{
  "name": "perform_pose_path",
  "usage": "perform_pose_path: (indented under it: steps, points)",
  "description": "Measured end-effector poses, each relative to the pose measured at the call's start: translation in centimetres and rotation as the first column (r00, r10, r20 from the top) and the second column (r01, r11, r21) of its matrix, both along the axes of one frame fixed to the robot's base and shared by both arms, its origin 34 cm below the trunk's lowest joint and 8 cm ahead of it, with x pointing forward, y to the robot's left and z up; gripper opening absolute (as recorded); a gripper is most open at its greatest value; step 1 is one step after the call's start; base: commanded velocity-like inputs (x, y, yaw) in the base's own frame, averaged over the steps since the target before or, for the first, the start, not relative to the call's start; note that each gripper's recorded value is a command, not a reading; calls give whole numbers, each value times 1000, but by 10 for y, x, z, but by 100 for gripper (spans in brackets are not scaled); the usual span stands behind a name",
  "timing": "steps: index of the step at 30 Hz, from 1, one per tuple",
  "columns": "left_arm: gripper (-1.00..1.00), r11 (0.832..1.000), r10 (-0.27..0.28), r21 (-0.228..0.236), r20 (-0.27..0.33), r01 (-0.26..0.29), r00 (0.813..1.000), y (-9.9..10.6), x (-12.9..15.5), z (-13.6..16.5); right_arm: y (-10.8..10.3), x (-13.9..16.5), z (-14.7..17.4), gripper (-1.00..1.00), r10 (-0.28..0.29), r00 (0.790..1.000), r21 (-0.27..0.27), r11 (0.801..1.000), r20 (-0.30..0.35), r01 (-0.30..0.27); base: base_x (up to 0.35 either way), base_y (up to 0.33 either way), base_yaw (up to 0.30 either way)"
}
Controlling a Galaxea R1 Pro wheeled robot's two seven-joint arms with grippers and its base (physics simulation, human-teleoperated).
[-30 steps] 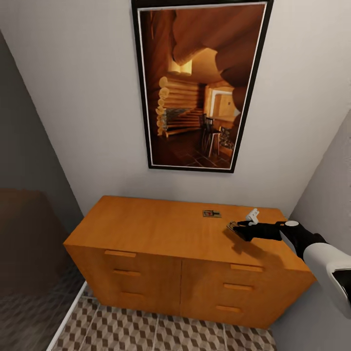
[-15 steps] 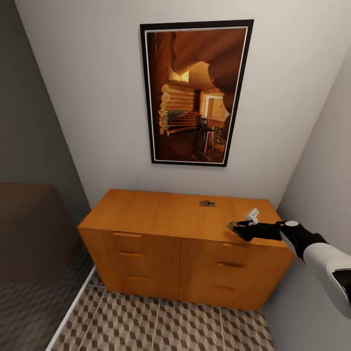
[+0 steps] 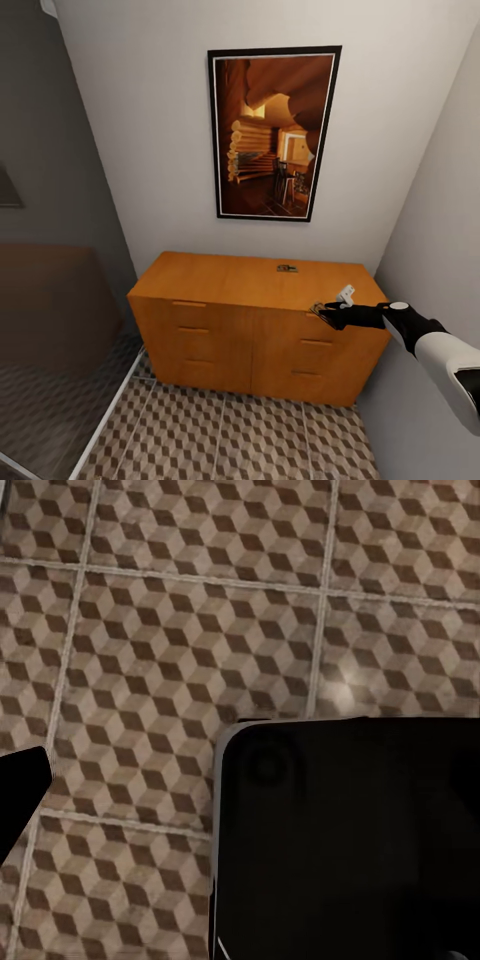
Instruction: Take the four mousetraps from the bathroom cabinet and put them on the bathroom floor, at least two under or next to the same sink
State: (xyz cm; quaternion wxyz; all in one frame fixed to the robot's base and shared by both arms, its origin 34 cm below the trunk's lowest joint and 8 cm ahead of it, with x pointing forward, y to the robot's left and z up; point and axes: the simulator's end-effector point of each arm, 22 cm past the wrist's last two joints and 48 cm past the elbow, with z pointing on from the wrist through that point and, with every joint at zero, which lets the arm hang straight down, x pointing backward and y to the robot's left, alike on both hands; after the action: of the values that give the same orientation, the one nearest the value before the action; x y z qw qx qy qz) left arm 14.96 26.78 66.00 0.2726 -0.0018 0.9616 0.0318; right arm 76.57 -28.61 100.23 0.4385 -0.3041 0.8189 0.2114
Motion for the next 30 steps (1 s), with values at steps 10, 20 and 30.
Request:
perform_pose_path:
  steps: [10, 20, 30]
  points:
    - [100, 1000, 0, 0, 0, 0, 1000, 0, 0, 0, 0, 0, 0, -100, -1, 1000, -1, 1000, 0, 1, -137, 144, 0]
    - [100, 1000, 0, 0, 0, 0, 1000, 0, 0, 0, 0, 0, 0, -100, -1, 1000, -1, 1000, 0, 1, -169, 155, 0]
    - [100, 1000, 0, 0, 0, 0, 1000, 0, 0, 0, 0, 0, 0, -100, 0, 1000, -2, 1000, 0, 0, -173, 174, 0]
